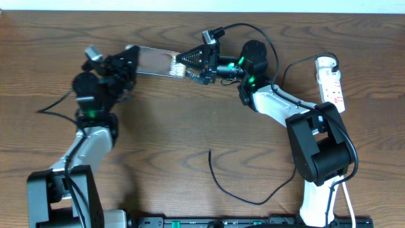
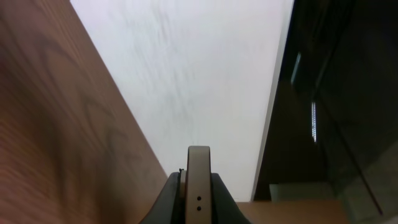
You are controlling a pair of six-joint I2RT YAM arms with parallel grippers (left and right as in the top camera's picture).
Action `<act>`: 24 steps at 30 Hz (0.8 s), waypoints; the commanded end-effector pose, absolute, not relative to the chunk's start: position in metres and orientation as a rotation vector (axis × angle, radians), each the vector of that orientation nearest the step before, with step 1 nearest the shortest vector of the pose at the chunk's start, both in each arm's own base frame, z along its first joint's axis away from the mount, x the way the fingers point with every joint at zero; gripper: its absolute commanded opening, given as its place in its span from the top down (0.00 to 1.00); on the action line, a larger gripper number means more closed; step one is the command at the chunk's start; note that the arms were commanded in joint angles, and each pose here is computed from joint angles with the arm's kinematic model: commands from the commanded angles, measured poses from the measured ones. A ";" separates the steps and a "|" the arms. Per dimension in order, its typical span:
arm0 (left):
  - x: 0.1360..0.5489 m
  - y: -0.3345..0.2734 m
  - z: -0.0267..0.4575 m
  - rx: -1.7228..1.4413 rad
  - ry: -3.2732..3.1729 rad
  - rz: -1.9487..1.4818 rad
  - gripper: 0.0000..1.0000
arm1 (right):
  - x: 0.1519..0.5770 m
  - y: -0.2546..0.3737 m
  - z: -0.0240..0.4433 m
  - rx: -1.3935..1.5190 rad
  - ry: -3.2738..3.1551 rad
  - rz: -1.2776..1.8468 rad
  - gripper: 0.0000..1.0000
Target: Plug charger to phone and switch on socket
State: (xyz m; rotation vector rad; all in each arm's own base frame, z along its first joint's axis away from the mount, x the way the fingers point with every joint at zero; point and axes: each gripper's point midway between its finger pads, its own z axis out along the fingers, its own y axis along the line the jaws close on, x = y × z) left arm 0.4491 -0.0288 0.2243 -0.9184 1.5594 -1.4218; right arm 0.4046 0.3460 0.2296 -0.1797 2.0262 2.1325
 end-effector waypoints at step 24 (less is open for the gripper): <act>0.398 0.052 0.260 -0.709 1.661 -1.611 0.93 | 0.458 0.229 0.196 -0.106 2.675 0.438 0.01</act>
